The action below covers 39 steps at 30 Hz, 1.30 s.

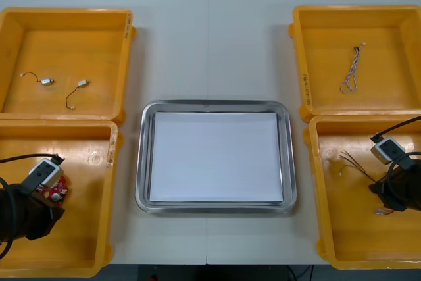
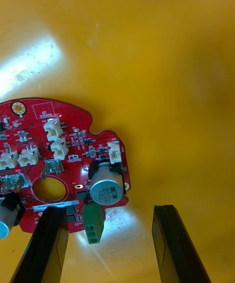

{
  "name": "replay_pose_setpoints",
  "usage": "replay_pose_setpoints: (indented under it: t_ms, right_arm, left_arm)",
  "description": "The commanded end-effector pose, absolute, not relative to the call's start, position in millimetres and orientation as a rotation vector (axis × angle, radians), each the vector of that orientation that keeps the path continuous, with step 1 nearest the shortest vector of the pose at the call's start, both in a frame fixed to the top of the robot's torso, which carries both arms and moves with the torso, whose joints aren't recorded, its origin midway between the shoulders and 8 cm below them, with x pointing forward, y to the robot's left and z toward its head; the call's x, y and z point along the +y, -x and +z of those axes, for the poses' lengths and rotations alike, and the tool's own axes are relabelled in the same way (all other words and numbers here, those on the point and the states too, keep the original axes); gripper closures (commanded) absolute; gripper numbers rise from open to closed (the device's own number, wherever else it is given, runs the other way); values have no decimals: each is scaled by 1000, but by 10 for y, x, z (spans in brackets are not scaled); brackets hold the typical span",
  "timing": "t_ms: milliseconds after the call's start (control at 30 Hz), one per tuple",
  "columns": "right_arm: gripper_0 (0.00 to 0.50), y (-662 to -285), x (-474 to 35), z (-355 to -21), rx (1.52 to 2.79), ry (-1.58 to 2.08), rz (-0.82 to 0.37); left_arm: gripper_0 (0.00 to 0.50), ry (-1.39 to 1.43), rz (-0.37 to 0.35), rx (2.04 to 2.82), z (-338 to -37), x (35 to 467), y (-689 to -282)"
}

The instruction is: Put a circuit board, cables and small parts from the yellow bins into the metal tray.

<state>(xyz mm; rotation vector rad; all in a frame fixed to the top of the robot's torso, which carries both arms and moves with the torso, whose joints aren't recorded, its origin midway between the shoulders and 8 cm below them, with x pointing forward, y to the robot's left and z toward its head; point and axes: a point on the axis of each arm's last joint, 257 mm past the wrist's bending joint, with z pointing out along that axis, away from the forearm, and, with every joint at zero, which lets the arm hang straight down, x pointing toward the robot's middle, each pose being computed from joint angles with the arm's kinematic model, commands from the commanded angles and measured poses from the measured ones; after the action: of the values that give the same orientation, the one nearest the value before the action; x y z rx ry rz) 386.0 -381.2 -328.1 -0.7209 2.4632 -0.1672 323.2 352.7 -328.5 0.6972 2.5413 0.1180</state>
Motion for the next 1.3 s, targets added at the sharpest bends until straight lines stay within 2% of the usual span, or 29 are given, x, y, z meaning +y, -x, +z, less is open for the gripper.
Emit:
replay_pose_setpoints:
  t_ms: [33, 200, 233, 267, 300, 367, 433, 867, 1300]
  right_arm:
    - [0, -3687, -3941, -3481, 2520, 699, -170]
    - [9, -3677, -3922, -3486, 2527, 682, -153]
    - [95, -3669, -3917, -3496, 2530, 674, -147]
    - [202, -3665, -3914, -3501, 2534, 667, -141]
    - [243, -3662, -3922, -3503, 2535, 666, -142]
    - [405, -3657, -3912, -3517, 2540, 654, -132]
    - [500, -3655, -3906, -3518, 2541, 648, -127]
    - [500, -3751, -3845, -3354, 2535, 648, -125]
    - [500, -3656, -3859, -2656, 2627, 731, -203]
  left_arm:
    - [0, -820, 184, 2543, -3364, 3658, -3078]
    - [0, -825, 189, 2546, -3390, 3655, -3059]
    - [0, -825, 190, 2548, -3394, 3660, -3053]
    - [0, -825, 196, 2549, -3399, 3675, -3051]
    - [0, -825, 196, 2547, -3398, 3671, -3049]
    - [0, -828, 192, 2547, -3405, 3662, -3042]
    - [0, -830, 194, 2550, -3420, 3656, -3033]
    - [0, -835, 212, 2548, -3464, 3650, -3028]
    - [0, -838, 215, 2551, -3486, 3648, -3019]
